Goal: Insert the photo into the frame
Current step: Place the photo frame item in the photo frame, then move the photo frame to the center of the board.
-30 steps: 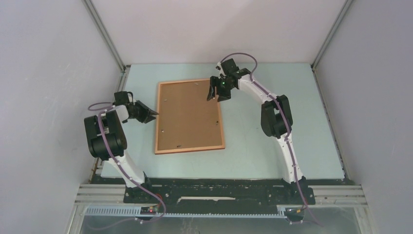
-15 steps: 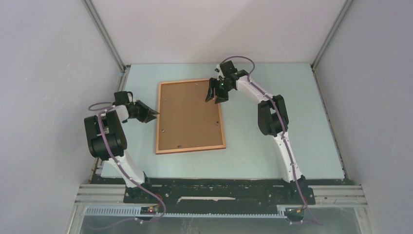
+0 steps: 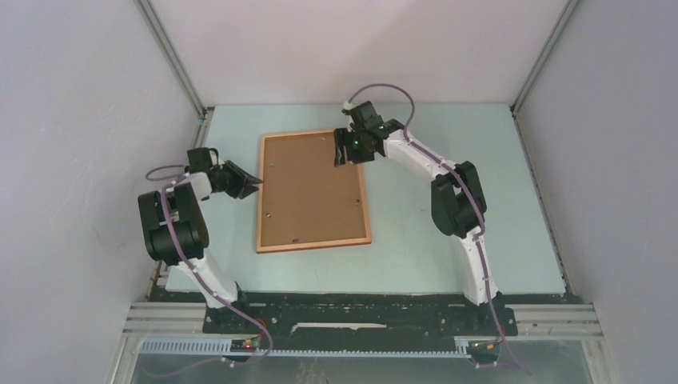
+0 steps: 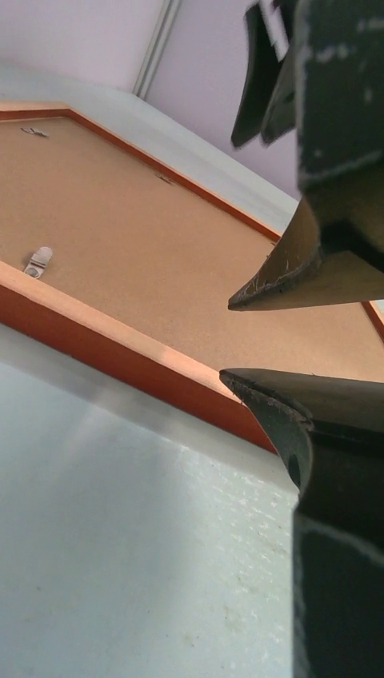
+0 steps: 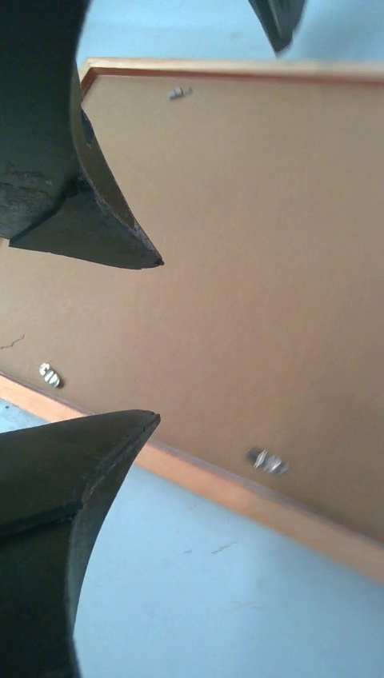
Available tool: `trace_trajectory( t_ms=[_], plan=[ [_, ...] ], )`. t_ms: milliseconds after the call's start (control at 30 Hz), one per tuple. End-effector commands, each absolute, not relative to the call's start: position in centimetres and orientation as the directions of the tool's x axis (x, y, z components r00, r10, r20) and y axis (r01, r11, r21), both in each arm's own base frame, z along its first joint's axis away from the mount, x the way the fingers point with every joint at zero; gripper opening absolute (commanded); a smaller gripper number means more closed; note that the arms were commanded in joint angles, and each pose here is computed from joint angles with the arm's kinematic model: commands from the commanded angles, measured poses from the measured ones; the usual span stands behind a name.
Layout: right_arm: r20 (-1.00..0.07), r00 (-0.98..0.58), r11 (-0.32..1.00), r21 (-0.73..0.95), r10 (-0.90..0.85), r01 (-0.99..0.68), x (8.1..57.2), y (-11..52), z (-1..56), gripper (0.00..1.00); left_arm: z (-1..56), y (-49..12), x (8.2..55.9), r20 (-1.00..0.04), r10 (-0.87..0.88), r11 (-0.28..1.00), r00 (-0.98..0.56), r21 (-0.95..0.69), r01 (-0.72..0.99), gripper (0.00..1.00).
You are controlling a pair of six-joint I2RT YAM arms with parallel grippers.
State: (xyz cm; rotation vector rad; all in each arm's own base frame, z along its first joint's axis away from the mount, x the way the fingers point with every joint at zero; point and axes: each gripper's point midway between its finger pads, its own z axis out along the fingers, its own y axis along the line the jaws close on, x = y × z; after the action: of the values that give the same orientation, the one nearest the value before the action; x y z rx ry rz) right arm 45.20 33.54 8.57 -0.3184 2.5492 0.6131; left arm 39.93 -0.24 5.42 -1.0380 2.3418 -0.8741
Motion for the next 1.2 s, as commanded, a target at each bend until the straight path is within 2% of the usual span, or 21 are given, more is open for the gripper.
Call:
trace_trajectory(
  t_ms=[0,67,167,300,367,400,567,700,800,967,1100,1167],
  plan=[
    [-0.753,-0.603,0.807,0.169,-0.265,-0.566,45.3,37.8,14.9,0.73,6.5,-1.8,39.8,-0.126,-0.748,0.517,-0.651,-0.726,-0.453,0.4],
    [-0.759,-0.58,0.756,0.185,-0.296,-0.628,44.3,40.1,14.5,0.74,6.2,-2.6,39.9,-0.1,-0.738,0.505,-0.668,-0.738,-0.447,0.43],
    [-0.711,-0.664,0.709,0.345,-0.23,-0.615,43.4,42.2,14.8,0.73,5.7,-4.1,39.9,-0.081,-0.714,0.509,-0.696,-0.742,-0.436,0.45],
    [-0.529,-0.847,0.555,0.688,-0.058,-0.468,41.5,44.2,15.2,0.67,5.3,-6.0,39.7,-0.06,-0.684,0.512,-0.727,-0.749,-0.42,0.45],
    [-0.488,-0.872,0.484,0.768,0.02,-0.419,41.0,44.8,15.2,0.64,5.6,-6.6,39.8,-0.05,-0.679,0.498,-0.733,-0.765,-0.409,0.44],
    [-0.489,-0.871,0.459,0.785,0.045,-0.416,40.8,45.0,15.4,0.63,6.1,-6.7,39.9,-0.057,-0.678,0.494,-0.732,-0.773,-0.398,0.45],
    [-0.48,-0.877,0.487,0.767,0.003,-0.418,39.5,45.5,14.4,0.64,9.2,-4.0,40.2,-0.214,-0.686,0.589,-0.695,-0.725,-0.358,0.65],
    [-0.477,-0.879,0.526,0.748,0.004,-0.404,38.9,45.2,13.1,0.64,9.9,0.3,39.9,-0.312,-0.718,0.642,-0.622,-0.643,-0.418,0.72],
    [-0.501,-0.866,0.527,0.733,-0.008,-0.429,38.5,45.6,13.5,0.65,8.8,2.5,39.5,-0.296,-0.748,0.626,-0.594,-0.611,-0.485,0.76],
    [-0.503,-0.863,0.509,0.732,-0.043,-0.453,37.9,46.3,13.6,0.66,5.5,1.3,39.3,-0.154,-0.78,0.542,-0.607,-0.651,-0.532,0.78],
    [-0.475,-0.878,0.498,0.748,-0.061,-0.439,37.6,47.2,12.9,0.62,5.0,0.6,39.3,-0.134,-0.789,0.517,-0.6,-0.672,-0.53,0.75],
    [-0.468,-0.881,0.493,0.751,-0.069,-0.438,37.2,47.9,12.5,0.56,5.0,0.2,39.4,-0.132,-0.785,0.516,-0.606,-0.681,-0.52,0.7]
  ],
)
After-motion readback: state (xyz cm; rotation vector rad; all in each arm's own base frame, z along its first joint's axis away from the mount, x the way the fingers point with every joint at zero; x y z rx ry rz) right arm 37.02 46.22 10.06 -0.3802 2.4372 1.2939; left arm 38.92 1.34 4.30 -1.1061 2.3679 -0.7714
